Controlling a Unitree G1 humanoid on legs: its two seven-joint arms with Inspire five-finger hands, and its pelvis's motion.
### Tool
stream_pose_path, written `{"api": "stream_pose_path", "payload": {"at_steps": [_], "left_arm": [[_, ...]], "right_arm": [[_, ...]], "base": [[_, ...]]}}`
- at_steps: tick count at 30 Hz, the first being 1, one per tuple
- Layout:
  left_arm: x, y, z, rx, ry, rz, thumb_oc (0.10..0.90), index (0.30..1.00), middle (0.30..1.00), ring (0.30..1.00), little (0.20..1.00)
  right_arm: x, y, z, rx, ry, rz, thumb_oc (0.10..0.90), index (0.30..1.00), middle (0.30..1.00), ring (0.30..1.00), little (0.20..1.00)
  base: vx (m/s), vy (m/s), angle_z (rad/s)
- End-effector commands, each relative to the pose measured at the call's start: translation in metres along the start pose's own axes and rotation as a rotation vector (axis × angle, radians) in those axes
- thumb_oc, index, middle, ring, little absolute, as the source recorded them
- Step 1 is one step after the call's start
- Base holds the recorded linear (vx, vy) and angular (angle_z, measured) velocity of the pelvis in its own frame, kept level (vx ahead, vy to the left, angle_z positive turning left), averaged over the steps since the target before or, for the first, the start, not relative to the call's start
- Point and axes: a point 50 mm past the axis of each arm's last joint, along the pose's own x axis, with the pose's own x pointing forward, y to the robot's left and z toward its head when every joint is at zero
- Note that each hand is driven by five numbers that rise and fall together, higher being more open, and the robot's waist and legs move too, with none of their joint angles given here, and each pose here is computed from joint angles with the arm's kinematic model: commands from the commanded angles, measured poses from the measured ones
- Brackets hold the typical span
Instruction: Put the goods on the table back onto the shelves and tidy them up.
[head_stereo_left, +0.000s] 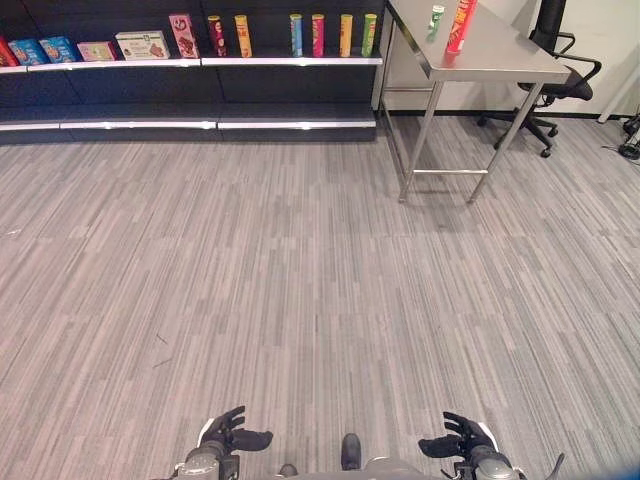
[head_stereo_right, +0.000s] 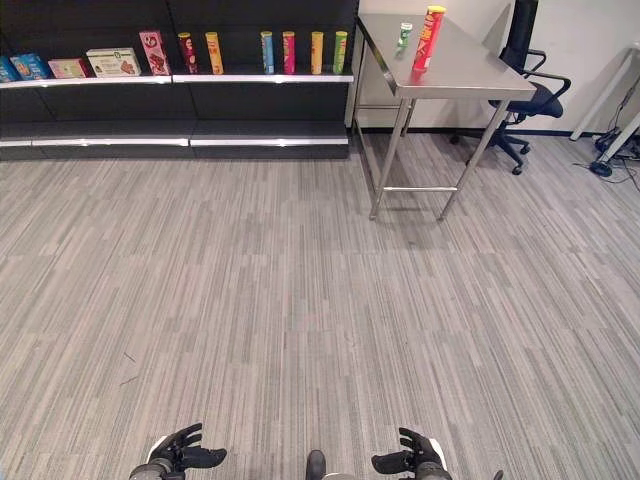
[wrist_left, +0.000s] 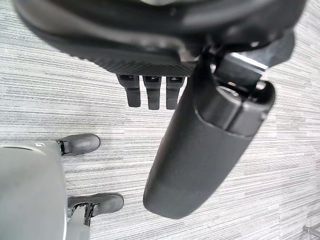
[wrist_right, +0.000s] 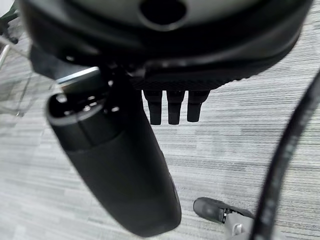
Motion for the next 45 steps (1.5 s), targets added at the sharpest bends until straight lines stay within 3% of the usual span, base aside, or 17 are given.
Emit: {"api": "stream_pose_path", "payload": {"at_steps": [1, 17, 33, 38, 45], "left_arm": [[0.005, 0.01, 0.027, 0.041, -0.099, 0.015, 0.8, 0.9, 0.9, 0.9, 0.9], [0.005, 0.01, 0.018, 0.028, -0.054, 0.022, 0.8, 0.9, 0.9, 0.9, 0.9], [0.005, 0.017, 0.053, -0.061, -0.189, 0.052, 0.8, 0.9, 0.9, 0.9, 0.9], [0.001, 0.023, 0.048, -0.142, -0.201, 0.096, 0.8, 0.9, 0.9, 0.9, 0.9], [-0.006, 0.036, 0.072, -0.26, -0.333, 0.148, 0.8, 0.9, 0.9, 0.9, 0.9]], "right_arm": [[0.004, -0.003, 0.029, -0.051, -0.115, -0.008, 0.8, 0.9, 0.9, 0.9, 0.9], [0.004, 0.0, 0.016, -0.05, -0.054, -0.005, 0.8, 0.9, 0.9, 0.9, 0.9], [0.0, -0.012, 0.05, -0.017, -0.208, -0.022, 0.8, 0.9, 0.9, 0.9, 0.9], [-0.003, -0.016, 0.057, 0.011, -0.262, -0.027, 0.8, 0.9, 0.9, 0.9, 0.9], [-0.005, -0.016, 0.062, 0.022, -0.293, -0.027, 0.8, 0.9, 0.9, 0.9, 0.9]], "base": [[0.0, 0.0, 0.0], [0.0, -0.007, 0.0], [0.07, -0.114, 0.05], [0.54, 0.042, -0.03], [0.72, 0.2, -0.79]]}}
